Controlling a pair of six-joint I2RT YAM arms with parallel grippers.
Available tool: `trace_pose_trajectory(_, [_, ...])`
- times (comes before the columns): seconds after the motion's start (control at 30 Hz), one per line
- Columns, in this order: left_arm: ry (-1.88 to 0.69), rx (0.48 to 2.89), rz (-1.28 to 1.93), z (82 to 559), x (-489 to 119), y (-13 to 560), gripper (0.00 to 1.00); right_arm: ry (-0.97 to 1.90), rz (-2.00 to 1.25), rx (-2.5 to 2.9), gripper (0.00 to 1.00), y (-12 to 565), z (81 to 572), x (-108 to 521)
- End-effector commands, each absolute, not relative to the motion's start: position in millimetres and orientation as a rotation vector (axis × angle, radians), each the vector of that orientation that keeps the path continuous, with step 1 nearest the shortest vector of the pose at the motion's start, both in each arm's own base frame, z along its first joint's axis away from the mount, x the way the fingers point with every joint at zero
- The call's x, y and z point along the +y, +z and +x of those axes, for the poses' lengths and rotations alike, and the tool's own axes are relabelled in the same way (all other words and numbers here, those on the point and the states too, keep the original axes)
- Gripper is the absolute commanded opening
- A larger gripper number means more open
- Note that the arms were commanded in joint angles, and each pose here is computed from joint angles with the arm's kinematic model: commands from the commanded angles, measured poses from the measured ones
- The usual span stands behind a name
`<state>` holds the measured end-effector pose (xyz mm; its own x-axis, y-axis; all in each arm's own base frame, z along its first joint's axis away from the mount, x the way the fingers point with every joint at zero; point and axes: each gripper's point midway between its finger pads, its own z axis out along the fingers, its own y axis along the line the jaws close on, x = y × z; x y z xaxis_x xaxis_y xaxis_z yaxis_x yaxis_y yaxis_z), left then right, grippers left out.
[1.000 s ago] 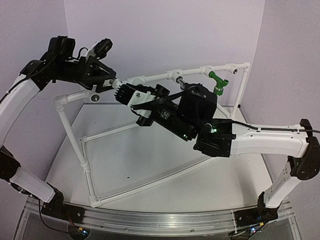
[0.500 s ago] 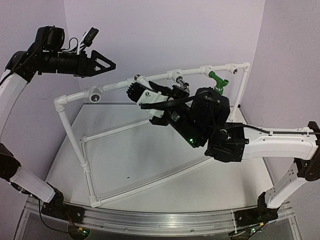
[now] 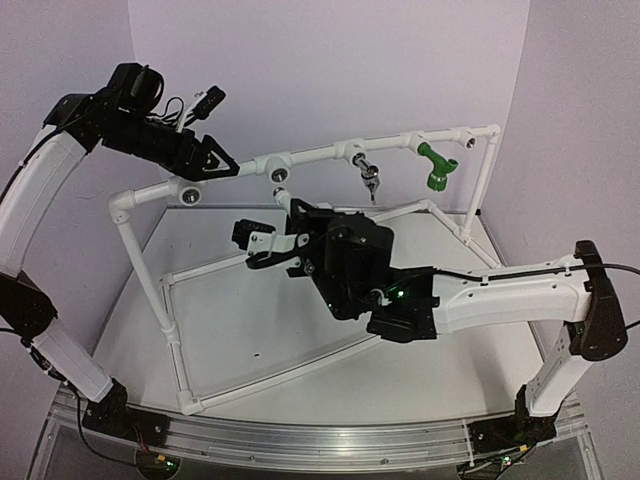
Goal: Install the water faucets
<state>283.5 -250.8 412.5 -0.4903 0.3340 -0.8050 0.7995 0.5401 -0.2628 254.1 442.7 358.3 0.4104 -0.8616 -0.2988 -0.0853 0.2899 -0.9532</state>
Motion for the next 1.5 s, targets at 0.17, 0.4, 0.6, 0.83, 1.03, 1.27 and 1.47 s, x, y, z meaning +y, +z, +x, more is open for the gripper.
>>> trace_pose_trajectory(0.17, [-0.836,2.090,0.980,282,-254,396,0.86,-0.720,-1.075,1.033,0.00,385,259,441])
trace_pose_trajectory(0.4, [-0.809,2.128,0.965,289,-253,387,0.83,-0.787,-1.046,1.064,0.00,397,264,435])
trace_pose_trajectory(0.6, [-0.809,2.124,0.960,290,-253,388,0.83,-0.809,-1.040,1.084,0.00,397,267,436])
trace_pose_trajectory(0.83, [-0.821,2.131,0.952,287,-253,388,0.81,-0.798,-1.038,1.086,0.00,396,269,445])
trace_pose_trajectory(1.03, [-0.843,2.136,0.949,284,-253,386,0.79,-0.813,-1.036,1.104,0.00,393,274,448])
trace_pose_trajectory(1.27, [-0.854,2.156,0.953,284,-254,380,0.74,-0.846,-1.040,1.121,0.00,396,276,446])
trace_pose_trajectory(1.47, [-0.863,2.159,0.957,285,-256,379,0.71,-0.878,-1.049,1.132,0.00,399,278,443])
